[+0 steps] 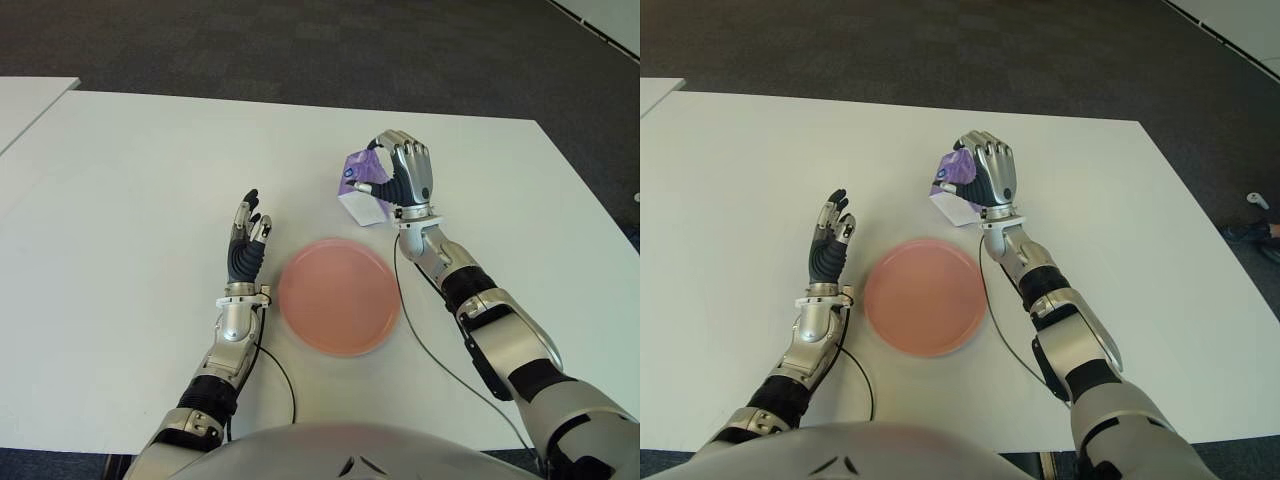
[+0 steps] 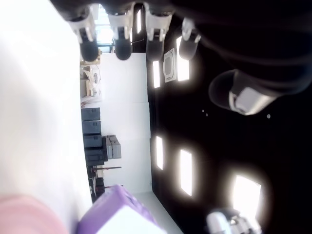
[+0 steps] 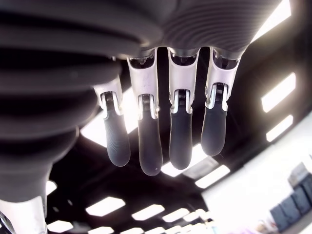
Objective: Put the tissue paper into the plate.
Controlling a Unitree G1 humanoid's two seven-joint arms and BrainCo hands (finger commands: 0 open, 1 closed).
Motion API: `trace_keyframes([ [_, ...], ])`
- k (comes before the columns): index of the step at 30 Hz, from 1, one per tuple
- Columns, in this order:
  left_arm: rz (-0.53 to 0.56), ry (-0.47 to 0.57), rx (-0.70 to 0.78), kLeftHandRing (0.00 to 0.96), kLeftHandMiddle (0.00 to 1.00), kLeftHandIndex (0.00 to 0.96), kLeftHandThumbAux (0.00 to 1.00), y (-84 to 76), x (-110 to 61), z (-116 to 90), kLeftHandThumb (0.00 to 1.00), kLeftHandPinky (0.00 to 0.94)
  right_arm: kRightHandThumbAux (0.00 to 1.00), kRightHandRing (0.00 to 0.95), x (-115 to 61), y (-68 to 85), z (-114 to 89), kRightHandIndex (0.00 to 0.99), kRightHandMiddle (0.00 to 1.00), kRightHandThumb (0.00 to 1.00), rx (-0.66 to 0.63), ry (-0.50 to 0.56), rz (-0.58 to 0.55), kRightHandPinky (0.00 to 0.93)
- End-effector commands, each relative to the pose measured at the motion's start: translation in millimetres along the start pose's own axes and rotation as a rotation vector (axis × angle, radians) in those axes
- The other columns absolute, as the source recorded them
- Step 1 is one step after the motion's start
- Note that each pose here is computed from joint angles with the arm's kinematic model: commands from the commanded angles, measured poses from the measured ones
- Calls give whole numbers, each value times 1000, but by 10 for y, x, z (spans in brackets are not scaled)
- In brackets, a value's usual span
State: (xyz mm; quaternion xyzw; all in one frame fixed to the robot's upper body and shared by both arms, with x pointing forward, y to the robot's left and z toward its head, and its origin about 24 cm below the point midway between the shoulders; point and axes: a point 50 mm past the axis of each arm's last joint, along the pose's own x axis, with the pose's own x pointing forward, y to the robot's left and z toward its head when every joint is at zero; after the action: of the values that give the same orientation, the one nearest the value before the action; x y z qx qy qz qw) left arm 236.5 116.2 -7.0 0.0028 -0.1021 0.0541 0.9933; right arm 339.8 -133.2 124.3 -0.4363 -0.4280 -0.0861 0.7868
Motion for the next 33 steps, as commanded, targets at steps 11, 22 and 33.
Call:
trace_keyframes([
  [11,-50,363,169,0,0,0,354,343,-754,-589,0,0,708,904,342,-317,241,439,931,745,108,-98,-98,886],
  [22,-37,358,175,0,0,0,364,331,-741,-589,0,0,707,868,349,-358,335,441,882,749,261,-116,-19,851],
  [33,-43,362,158,0,0,0,349,323,-752,-587,0,0,709,873,139,-274,447,440,884,749,308,-114,59,864],
])
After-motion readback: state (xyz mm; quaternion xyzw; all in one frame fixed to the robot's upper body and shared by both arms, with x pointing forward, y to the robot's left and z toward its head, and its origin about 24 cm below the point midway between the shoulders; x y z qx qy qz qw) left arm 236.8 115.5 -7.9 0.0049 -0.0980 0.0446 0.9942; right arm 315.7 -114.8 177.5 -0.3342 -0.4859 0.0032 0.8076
